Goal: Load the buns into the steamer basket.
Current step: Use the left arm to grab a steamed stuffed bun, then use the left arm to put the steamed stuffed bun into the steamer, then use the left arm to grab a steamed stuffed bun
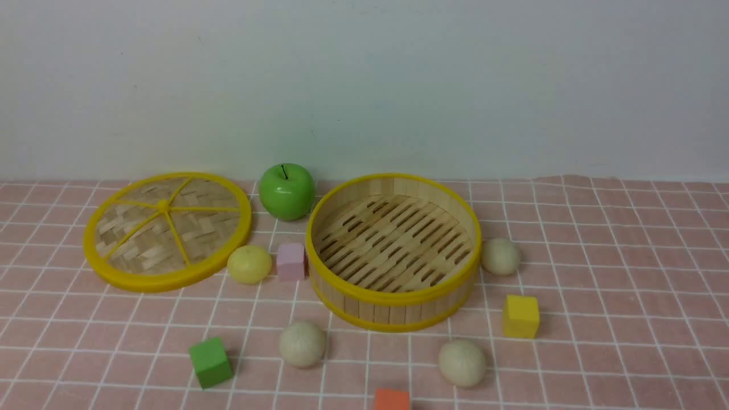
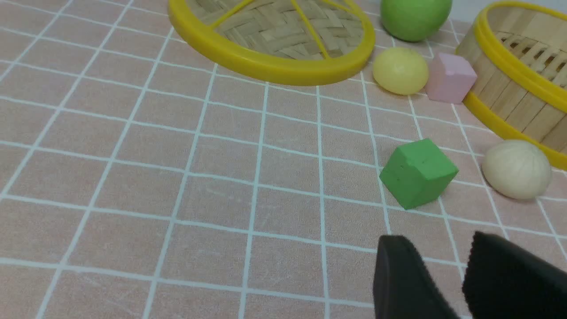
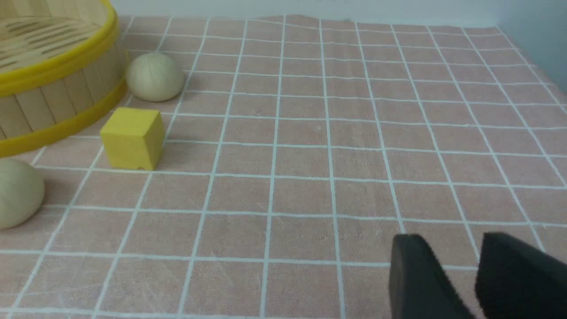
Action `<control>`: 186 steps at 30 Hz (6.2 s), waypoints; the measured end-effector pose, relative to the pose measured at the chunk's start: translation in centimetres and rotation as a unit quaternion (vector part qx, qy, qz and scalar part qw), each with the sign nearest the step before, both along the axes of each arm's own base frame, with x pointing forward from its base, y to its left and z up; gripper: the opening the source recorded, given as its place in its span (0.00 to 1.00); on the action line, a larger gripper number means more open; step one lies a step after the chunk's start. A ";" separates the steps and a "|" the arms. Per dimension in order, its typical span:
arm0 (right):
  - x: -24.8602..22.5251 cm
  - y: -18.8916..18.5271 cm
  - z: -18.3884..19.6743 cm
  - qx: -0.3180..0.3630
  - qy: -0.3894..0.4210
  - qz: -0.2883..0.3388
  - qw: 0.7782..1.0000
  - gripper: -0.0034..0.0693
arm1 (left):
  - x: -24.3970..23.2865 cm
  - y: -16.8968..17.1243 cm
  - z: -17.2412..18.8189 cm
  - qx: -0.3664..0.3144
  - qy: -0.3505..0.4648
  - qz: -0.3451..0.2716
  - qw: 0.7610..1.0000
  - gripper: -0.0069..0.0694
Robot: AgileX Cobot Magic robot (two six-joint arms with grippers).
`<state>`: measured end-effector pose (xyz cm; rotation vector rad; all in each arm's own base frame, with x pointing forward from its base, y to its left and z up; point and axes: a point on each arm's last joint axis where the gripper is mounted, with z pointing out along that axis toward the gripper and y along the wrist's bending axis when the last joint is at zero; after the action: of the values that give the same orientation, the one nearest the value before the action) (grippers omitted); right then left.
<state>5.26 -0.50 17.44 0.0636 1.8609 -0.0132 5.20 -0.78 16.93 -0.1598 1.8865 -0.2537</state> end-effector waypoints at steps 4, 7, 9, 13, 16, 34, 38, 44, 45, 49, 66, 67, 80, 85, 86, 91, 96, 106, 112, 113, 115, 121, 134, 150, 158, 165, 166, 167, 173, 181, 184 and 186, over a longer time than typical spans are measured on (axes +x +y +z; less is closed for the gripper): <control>0.0 0.0 0.0 0.000 0.000 0.000 1.000 0.38 | 0.0 0.0 0.0 0.000 0.000 0.000 1.000 0.40; 0.0 0.0 0.0 0.000 0.000 0.000 1.000 0.38 | 0.0 0.0 0.0 0.000 0.000 0.000 1.000 0.40; 0.0 0.0 0.0 0.000 0.000 0.000 1.000 0.38 | 0.0 0.0 0.0 0.000 0.000 0.000 1.000 0.40; 0.0 0.0 0.0 0.000 0.000 0.000 1.000 0.38 | 0.0 0.0 0.0 0.000 0.000 0.000 1.000 0.40; 0.0 0.0 0.0 0.000 0.000 0.000 1.000 0.38 | 0.0 0.0 0.0 0.000 0.000 0.000 1.000 0.40; 0.0 0.0 0.0 0.000 0.000 0.000 1.000 0.38 | 0.3 -0.3 1.4 -0.213 -0.054 0.032 0.975 0.40; 0.0 0.0 0.0 0.000 0.000 0.000 1.000 0.38 | 0.4 0.0 2.5 -0.324 -0.099 0.056 0.939 0.40; 0.0 0.0 0.0 0.000 0.000 0.000 1.000 0.38 | 0.2 -0.3 5.0 -0.326 -0.117 0.035 0.937 0.37; 0.0 0.0 0.0 0.000 0.000 0.000 1.000 0.38 | 0.1 -0.4 5.5 -0.314 -0.108 0.026 0.943 0.34; 0.0 0.0 0.0 0.000 0.000 0.000 1.000 0.38 | 1.4 -1.4 9.4 -0.208 -0.030 -0.024 0.977 0.19; 0.0 0.0 0.0 0.000 0.000 0.000 1.000 0.38 | 20.2 -6.3 11.7 0.008 0.337 -0.182 0.924 0.07; 0.0 0.0 0.0 0.000 0.000 0.000 1.000 0.38 | 21.0 -7.3 11.5 0.030 0.343 -0.192 0.919 0.07; 0.0 0.0 0.0 0.000 0.000 0.000 1.000 0.38 | 33.1 -9.8 6.3 0.114 0.417 -0.143 0.890 0.08; 0.0 0.0 0.0 0.000 0.000 0.000 1.000 0.38 | 35.2 -10.3 6.2 0.119 0.393 -0.143 0.901 0.18; 0.0 0.0 0.0 0.000 0.000 0.000 1.000 0.38 | 35.6 -10.3 6.0 0.120 0.386 -0.142 0.904 0.22; 0.0 0.0 0.0 0.000 0.000 0.000 1.000 0.38 | 36.7 -10.4 3.7 0.135 0.379 -0.140 0.905 0.38; 0.0 0.0 0.0 0.000 0.000 0.000 1.000 0.38 | 37.1 -10.4 1.8 0.145 0.395 -0.140 0.896 0.43; 0.0 0.0 0.0 0.000 0.000 0.000 1.000 0.38 | 37.6 -10.3 0.7 0.162 0.395 -0.141 0.893 0.34; 0.0 0.0 0.0 0.000 0.000 0.000 1.000 0.38 | 37.6 -10.3 0.6 0.163 0.398 -0.141 0.892 0.08; 0.0 0.0 0.0 0.000 0.000 0.000 1.000 0.38 | 37.5 -10.3 0.7 0.163 0.400 -0.141 0.891 0.07; 0.0 0.0 0.0 0.000 0.000 0.000 1.000 0.38 | 37.3 -10.2 1.2 0.165 0.403 -0.141 0.889 0.07; 0.0 0.0 0.0 0.000 0.000 0.000 1.000 0.38 | 35.9 -10.0 6.6 0.155 0.361 -0.140 0.909 0.07; 0.0 0.0 0.0 0.000 0.000 0.000 1.000 0.38 | 31.8 -18.2 12.0 0.128 0.245 -0.306 0.911 0.07; 0.0 0.0 0.0 0.000 0.000 0.000 1.000 0.38 | 35.2 -19.8 3.2 0.191 0.269 -0.279 0.902 0.09; 0.0 0.0 0.0 0.000 0.000 0.000 1.000 0.38 | 35.4 -19.2 3.8 0.202 0.266 -0.247 0.910 0.38; 0.0 0.0 0.0 0.000 0.000 0.000 1.000 0.38 | 31.5 -17.8 14.2 0.141 0.201 -0.242 0.939 0.72; 0.0 0.0 0.0 0.000 0.000 0.000 1.000 0.38 | 31.4 -17.7 14.6 0.138 0.198 -0.239 0.941 0.72; 0.0 0.0 0.0 0.000 0.000 0.000 1.000 0.38 | 29.9 -17.1 16.3 0.126 0.205 -0.241 0.940 0.73; 0.0 0.0 0.0 0.000 0.000 0.000 1.000 0.38 | 24.4 -14.9 16.9 0.131 0.349 -0.251 0.893 0.44; 0.0 0.0 0.0 0.000 0.000 0.000 1.000 0.38 | 21.7 -14.4 9.4 0.130 0.455 -0.279 0.835 0.10; 0.0 0.0 0.0 0.000 0.000 0.000 1.000 0.38 | 22.1 -14.5 8.2 0.131 0.422 -0.278 0.853 0.09; 0.0 0.0 0.0 0.000 0.000 0.000 1.000 0.38 | 22.8 -14.7 7.8 0.133 0.399 -0.278 0.863 0.12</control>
<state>5.26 -0.50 17.44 0.0636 1.8609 -0.0132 27.97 -15.47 24.69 0.5691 2.7497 -0.3425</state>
